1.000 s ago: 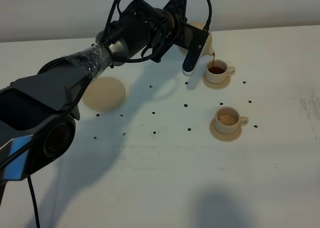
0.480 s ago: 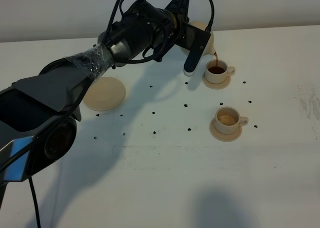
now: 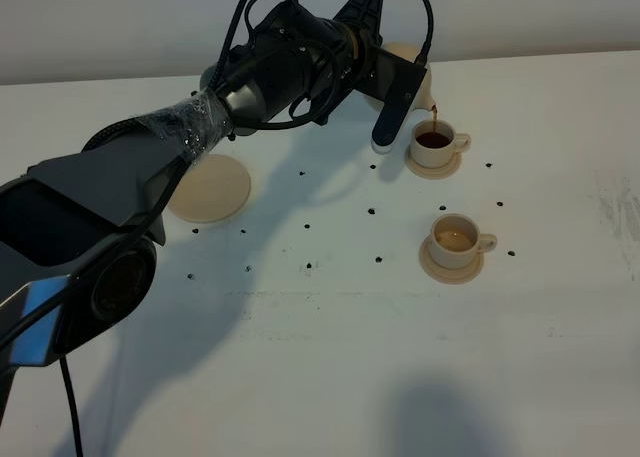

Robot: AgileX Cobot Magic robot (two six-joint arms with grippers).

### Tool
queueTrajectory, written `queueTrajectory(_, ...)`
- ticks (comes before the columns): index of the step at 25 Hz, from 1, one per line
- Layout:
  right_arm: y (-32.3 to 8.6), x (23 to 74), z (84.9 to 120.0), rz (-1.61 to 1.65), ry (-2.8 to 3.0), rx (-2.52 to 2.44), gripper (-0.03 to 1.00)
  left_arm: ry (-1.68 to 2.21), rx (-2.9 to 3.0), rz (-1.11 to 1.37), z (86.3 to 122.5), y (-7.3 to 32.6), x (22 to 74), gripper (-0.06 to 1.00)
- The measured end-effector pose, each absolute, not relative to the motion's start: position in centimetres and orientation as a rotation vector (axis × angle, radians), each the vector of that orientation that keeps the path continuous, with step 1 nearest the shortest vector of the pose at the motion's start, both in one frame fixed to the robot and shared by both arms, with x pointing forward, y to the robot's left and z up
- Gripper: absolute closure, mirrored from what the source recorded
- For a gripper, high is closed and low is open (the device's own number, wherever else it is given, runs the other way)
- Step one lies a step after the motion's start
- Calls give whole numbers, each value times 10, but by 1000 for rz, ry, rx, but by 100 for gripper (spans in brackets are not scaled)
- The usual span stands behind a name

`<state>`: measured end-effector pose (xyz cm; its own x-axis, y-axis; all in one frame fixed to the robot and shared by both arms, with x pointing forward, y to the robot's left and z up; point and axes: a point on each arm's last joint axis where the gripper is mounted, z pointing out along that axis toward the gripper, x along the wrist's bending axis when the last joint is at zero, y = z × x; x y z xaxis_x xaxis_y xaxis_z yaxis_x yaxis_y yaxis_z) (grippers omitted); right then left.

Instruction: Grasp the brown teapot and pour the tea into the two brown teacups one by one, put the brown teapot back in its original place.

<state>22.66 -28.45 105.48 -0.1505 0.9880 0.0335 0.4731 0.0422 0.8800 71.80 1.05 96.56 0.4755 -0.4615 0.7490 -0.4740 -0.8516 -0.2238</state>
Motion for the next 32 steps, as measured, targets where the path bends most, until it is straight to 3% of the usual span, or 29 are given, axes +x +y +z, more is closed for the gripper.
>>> queueTrajectory(32, -284, 227, 1055, 1045, 1694, 1485, 74, -960, 2679, 1380, 966, 6, 715, 85)
